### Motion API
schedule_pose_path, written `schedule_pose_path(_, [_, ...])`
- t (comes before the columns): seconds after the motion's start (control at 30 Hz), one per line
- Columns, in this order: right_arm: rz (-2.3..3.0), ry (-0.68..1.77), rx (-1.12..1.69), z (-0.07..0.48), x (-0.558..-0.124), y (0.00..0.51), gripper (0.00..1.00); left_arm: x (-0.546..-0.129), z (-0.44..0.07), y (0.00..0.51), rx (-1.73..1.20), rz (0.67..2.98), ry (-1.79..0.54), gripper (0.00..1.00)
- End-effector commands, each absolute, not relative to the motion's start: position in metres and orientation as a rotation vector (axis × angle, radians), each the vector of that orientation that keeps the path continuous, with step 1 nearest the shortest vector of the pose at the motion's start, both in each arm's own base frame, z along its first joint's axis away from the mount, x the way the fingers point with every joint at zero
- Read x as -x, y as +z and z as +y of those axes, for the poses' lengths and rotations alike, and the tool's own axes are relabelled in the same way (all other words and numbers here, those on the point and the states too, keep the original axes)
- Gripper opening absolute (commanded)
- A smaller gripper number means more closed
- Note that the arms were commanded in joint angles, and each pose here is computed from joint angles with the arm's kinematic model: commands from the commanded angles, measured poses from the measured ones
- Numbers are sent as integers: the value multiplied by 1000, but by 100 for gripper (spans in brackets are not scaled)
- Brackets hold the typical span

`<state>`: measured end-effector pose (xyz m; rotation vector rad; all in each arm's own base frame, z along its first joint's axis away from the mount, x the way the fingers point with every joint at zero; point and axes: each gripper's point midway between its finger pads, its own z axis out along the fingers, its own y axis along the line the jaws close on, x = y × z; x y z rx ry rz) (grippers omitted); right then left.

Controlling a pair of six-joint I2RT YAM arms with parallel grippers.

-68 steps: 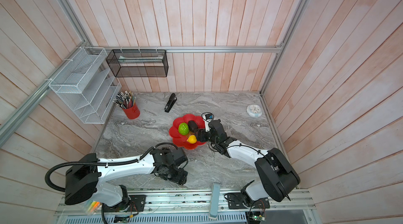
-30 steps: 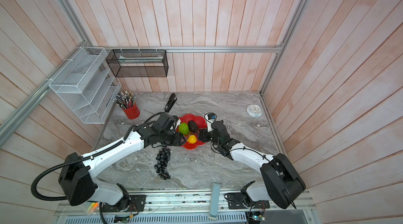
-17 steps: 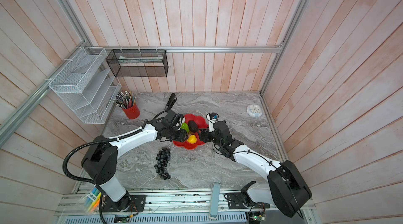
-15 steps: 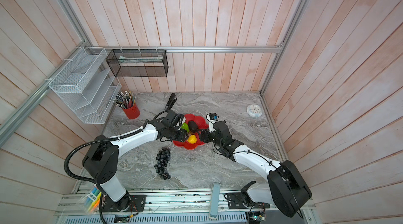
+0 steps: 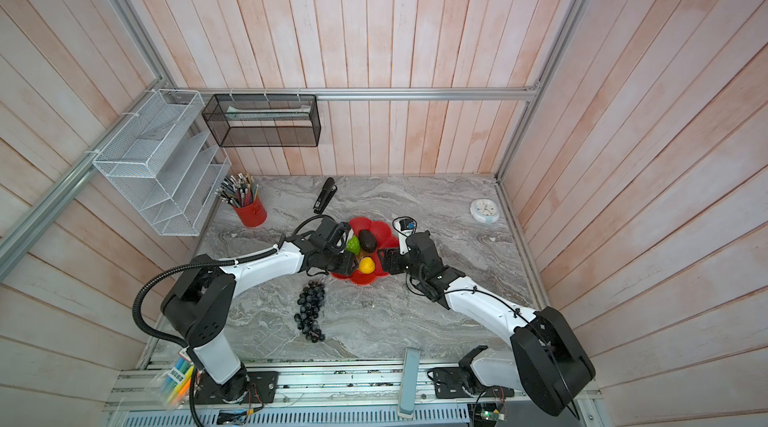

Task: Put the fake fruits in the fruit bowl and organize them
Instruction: 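Carry the purple fruit with the left gripper into the bowl and release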

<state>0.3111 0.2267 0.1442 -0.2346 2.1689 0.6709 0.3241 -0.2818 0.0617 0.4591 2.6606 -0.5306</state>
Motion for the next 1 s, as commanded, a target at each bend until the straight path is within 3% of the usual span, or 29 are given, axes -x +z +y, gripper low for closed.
schedule_pose_path(0.0, [2169,651,212,220,-310,145,71,-327,-285,53,-462,2647,-533,41])
schedule_pose_path(0.57, [2143,659,215,222,-313,156,72,-326,-285,67,-438,2617,-550,73])
schedule_pose_path(0.97, [2100,684,255,232,-313,175,70,-310,-268,114,-378,2587,-603,77])
